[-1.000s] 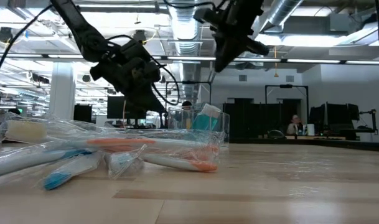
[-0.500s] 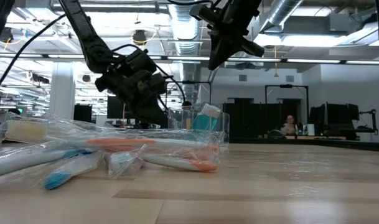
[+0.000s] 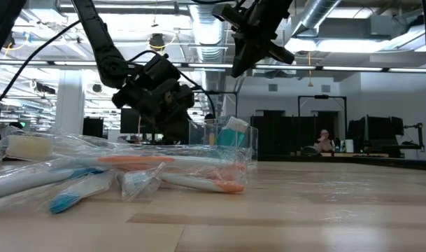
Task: Pick & Place toothbrushing station
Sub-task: Adjust the mouthwashes in the transparent organizer
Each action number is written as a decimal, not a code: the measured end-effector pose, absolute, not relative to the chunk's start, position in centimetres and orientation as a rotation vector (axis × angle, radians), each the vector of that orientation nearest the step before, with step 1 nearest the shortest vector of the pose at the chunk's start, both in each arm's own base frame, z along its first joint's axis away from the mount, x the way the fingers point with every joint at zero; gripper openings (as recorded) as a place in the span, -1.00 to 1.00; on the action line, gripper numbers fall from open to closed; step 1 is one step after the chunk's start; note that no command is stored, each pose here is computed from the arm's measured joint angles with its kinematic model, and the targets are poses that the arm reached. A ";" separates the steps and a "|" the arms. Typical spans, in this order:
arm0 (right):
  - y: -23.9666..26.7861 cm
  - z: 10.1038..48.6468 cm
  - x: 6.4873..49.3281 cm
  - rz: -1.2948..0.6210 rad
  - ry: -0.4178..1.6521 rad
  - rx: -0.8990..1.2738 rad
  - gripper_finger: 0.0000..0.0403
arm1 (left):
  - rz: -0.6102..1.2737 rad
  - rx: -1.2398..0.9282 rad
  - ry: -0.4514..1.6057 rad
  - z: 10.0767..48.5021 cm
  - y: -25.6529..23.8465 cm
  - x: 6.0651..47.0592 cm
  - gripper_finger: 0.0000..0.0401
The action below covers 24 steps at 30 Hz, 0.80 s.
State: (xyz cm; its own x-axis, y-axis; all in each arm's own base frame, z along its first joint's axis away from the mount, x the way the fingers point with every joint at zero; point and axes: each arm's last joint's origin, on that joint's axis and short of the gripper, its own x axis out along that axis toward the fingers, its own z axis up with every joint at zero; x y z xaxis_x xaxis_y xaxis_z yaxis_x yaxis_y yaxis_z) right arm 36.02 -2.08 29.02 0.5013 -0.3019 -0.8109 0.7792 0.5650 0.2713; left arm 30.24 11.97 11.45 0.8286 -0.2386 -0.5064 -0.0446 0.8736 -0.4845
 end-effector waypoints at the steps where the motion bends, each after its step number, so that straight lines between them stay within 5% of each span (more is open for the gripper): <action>1: -2.1 29.0 36.0 -0.721 0.793 0.692 -1.00 | -0.110 -0.507 0.583 11.4 11.9 30.4 -1.00; 24: -1.2 26.1 37.7 -0.516 0.971 0.742 -1.00 | -0.116 -0.528 0.532 11.8 11.7 30.8 -1.00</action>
State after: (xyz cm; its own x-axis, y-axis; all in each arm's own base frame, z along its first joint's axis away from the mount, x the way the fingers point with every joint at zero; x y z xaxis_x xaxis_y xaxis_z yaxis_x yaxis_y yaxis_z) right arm 37.73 -1.17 26.14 0.4791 -0.0669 -0.8752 0.6880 0.6479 0.3270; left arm 30.84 11.74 11.76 0.8587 -0.2388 -0.4535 -0.0291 0.8607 -0.5083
